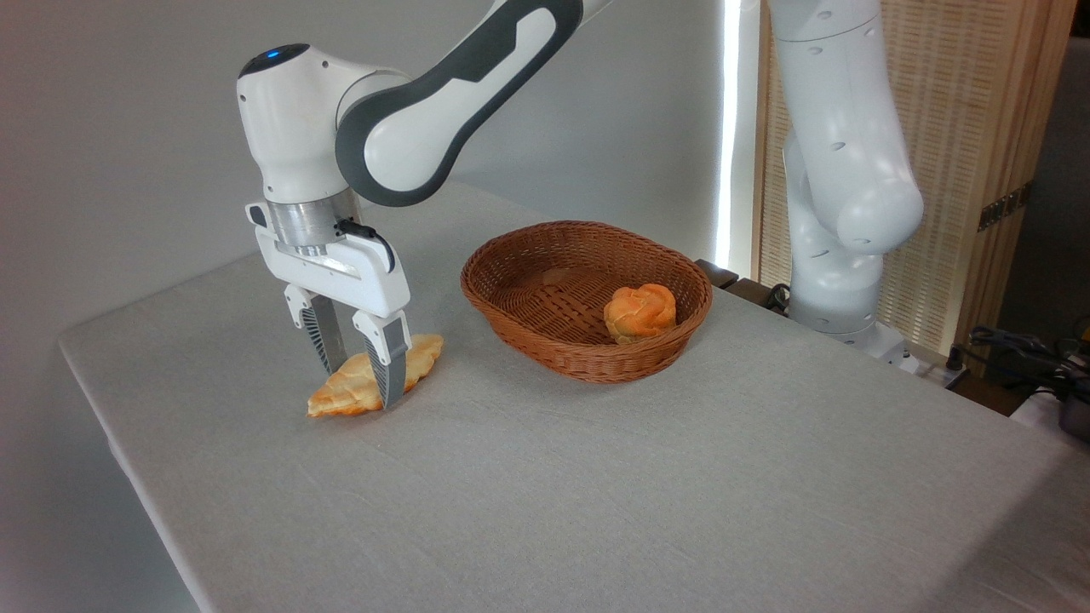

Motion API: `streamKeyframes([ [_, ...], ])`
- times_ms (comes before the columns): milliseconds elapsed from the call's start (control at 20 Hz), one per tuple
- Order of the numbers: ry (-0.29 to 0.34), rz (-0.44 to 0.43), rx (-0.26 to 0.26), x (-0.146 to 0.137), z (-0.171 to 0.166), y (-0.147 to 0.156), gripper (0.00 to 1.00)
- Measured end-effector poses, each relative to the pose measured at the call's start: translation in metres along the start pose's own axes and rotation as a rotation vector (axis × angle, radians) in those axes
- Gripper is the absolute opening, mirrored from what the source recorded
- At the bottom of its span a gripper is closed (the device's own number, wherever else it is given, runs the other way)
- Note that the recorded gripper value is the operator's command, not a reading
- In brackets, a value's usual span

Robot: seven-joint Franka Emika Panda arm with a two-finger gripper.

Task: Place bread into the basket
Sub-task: 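Close the gripper fingers on the bread's middle, then lift the bread and carry it over the wicker basket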

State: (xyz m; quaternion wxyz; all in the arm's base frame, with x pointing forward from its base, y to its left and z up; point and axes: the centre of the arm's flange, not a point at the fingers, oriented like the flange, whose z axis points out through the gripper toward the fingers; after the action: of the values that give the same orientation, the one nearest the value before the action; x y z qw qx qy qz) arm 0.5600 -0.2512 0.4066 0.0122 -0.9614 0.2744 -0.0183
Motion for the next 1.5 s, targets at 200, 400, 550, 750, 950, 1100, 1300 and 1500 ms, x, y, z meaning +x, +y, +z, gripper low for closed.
streamKeyframes([
  [200,-0.010,0.006,0.000,0.000,0.005,0.002,0.45],
  [400,-0.011,0.042,0.000,0.000,0.005,0.002,0.45],
  [550,-0.012,0.043,0.000,0.000,0.005,0.002,0.46],
  [750,-0.011,0.040,0.000,0.000,0.004,0.000,0.46],
  [950,0.013,0.032,0.000,-0.002,-0.011,-0.005,0.48],
  [1100,0.060,0.026,-0.004,-0.006,-0.042,-0.008,0.48],
  [1300,0.096,0.023,-0.023,-0.024,-0.094,-0.011,0.49],
  [1500,0.026,0.024,-0.056,-0.053,-0.125,-0.011,0.57],
])
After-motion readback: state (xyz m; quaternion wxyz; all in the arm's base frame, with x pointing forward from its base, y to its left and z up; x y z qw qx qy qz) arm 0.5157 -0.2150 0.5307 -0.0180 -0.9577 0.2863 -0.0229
